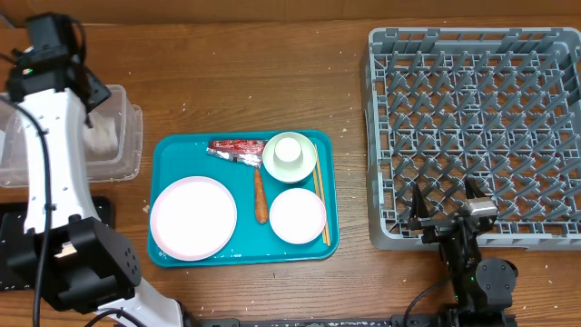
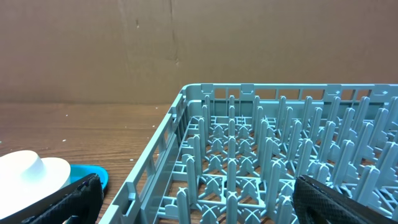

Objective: Sort waste into correct bins and load items into the dishwasher
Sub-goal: 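Grasp the crumpled tissue with the left gripper and drop it in the clear bin, then reach the left gripper to the red snack wrapper and grasp it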

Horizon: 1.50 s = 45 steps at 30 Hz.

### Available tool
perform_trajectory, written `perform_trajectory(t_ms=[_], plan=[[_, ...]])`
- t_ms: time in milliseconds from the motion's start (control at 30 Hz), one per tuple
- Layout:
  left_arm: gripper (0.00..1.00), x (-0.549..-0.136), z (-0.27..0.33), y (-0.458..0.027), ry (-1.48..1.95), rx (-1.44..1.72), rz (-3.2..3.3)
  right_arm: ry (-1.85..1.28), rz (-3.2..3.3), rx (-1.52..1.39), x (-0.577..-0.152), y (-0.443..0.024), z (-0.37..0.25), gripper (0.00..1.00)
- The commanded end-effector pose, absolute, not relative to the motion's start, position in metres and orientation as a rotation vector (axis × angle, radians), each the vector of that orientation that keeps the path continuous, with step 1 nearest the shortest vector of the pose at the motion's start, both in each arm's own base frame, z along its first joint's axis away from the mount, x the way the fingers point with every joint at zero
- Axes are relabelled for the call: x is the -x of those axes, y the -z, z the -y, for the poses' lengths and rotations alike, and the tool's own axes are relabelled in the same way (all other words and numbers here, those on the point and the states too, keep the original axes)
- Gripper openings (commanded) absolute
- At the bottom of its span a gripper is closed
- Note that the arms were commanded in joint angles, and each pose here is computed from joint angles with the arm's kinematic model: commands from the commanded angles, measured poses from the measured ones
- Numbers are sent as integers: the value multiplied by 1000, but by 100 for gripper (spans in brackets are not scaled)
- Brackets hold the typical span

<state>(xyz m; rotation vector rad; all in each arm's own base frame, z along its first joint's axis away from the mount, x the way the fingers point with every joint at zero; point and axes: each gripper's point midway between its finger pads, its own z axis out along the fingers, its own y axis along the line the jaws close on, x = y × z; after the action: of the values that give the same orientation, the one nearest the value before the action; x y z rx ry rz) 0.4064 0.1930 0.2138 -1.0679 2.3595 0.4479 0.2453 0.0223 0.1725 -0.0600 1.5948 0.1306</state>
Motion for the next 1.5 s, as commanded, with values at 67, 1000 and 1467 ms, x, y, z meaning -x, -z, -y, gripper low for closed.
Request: perform_trajectory(t_ms=[67, 1000, 1467], plan=[[100, -406, -171, -197, -147, 1102, -2459, -134, -1588, 59, -245, -172, -22, 100], [92, -398, 60, -99, 264, 1194, -2695, -134, -1588, 59, -245, -172, -22, 100], [82, -384, 80, -56, 301, 1369, -2637, -134, -1588, 59, -245, -172, -22, 100]])
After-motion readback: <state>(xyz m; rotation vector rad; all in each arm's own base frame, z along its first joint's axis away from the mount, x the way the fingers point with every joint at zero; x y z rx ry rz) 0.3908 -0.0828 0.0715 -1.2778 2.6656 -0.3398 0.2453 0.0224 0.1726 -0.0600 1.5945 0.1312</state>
